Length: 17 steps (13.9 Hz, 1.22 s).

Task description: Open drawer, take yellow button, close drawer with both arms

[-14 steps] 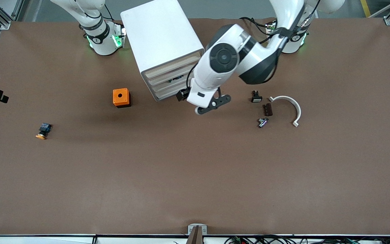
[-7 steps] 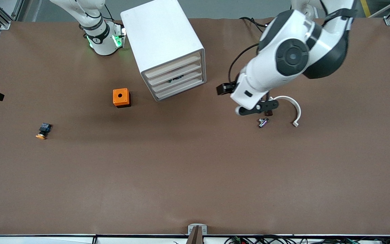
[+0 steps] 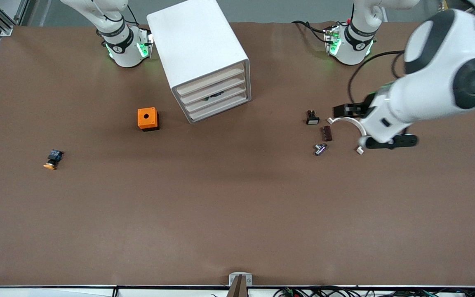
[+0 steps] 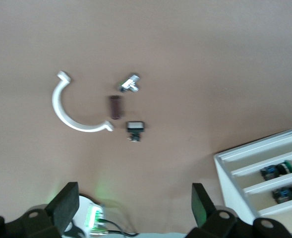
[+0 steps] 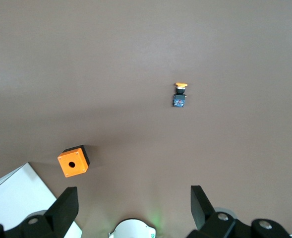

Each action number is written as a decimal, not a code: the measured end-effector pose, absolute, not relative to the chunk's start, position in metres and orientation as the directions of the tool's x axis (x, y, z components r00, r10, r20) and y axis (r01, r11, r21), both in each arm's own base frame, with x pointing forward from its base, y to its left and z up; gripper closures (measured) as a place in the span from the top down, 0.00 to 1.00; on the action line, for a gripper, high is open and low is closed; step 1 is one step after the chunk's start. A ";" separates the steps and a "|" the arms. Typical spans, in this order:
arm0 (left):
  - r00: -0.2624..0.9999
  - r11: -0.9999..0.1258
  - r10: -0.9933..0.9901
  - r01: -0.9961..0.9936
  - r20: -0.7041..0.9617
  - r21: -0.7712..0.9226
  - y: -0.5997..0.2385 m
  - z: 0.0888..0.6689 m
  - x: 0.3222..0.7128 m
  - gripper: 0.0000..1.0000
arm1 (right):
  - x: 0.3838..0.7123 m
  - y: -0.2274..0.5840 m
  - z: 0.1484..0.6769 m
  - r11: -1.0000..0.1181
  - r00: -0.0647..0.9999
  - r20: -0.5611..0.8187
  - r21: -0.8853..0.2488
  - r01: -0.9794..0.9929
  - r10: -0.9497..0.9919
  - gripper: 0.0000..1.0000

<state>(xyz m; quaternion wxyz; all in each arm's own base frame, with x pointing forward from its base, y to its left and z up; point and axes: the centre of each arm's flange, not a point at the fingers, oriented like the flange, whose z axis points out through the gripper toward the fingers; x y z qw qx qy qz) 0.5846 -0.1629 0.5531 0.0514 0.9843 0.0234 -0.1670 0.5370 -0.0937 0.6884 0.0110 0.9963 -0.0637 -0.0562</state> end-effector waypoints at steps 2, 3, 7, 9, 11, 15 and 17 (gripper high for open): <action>0.949 -0.993 0.002 0.040 -0.314 0.114 -0.105 0.565 0.590 1.00 | 0.536 -0.091 0.688 -0.993 0.985 -0.124 0.001 -0.122 -0.121 1.00; 0.952 -0.991 -0.008 0.032 -0.306 0.127 -0.080 0.569 0.591 1.00 | 0.535 -0.090 0.688 -0.993 0.985 -0.126 -0.004 -0.120 -0.119 1.00; 0.956 -0.989 -0.010 0.032 -0.292 0.141 -0.021 0.571 0.593 1.00 | 0.528 -0.089 0.687 -0.993 0.978 -0.173 -0.009 -0.121 -0.117 1.00; 0.956 -0.991 -0.016 0.023 -0.294 0.131 -0.021 0.569 0.593 1.00 | 0.522 -0.088 0.687 -0.993 0.978 -0.174 -0.009 -0.121 -0.118 1.00; 0.956 -0.993 -0.021 0.012 -0.294 0.113 -0.025 0.569 0.593 1.00 | 0.513 -0.086 0.686 -0.993 0.984 -0.136 -0.008 -0.121 -0.119 1.00; 0.963 -0.993 -0.081 -0.056 -0.256 0.105 -0.007 0.582 0.589 1.00 | 0.484 -0.079 0.687 -0.993 0.990 -0.081 -0.007 -0.114 -0.113 1.00; 0.978 -0.995 -0.083 -0.070 -0.192 0.072 0.009 0.587 0.587 1.00 | 0.476 -0.073 0.694 -0.995 0.993 -0.061 -0.007 -0.104 -0.103 1.00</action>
